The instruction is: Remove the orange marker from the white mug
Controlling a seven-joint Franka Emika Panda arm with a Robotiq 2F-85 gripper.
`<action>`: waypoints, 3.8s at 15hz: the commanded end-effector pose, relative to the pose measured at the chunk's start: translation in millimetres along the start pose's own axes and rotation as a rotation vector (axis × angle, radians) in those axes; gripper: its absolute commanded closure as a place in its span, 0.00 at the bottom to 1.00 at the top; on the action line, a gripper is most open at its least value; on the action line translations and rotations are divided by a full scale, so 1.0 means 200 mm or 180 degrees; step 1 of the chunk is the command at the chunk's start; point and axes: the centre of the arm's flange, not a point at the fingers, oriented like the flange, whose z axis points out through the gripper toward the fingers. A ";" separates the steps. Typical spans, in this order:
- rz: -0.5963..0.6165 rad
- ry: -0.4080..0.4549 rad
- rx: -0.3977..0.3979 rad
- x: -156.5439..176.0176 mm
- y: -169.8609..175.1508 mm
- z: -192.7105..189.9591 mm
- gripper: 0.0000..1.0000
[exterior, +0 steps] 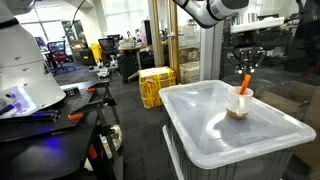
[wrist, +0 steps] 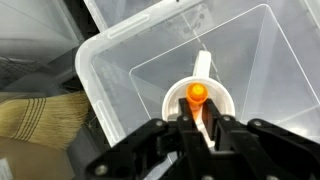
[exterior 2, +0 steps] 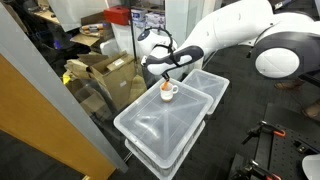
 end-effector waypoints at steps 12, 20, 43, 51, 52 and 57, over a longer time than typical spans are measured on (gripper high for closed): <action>0.0203 0.0132 -0.0412 -0.08 -0.37 -0.34 0.95; -0.0042 0.0431 -0.0681 0.09 -0.59 -0.24 0.95; -0.0100 0.1381 -0.0473 0.10 -0.87 -0.32 0.38; 0.0299 0.1433 -0.0417 -0.09 -0.84 -0.44 0.00; 0.0346 0.1436 -0.0406 -0.11 -0.84 -0.45 0.00; 0.0495 0.1482 -0.0331 -0.19 -0.83 -0.49 0.00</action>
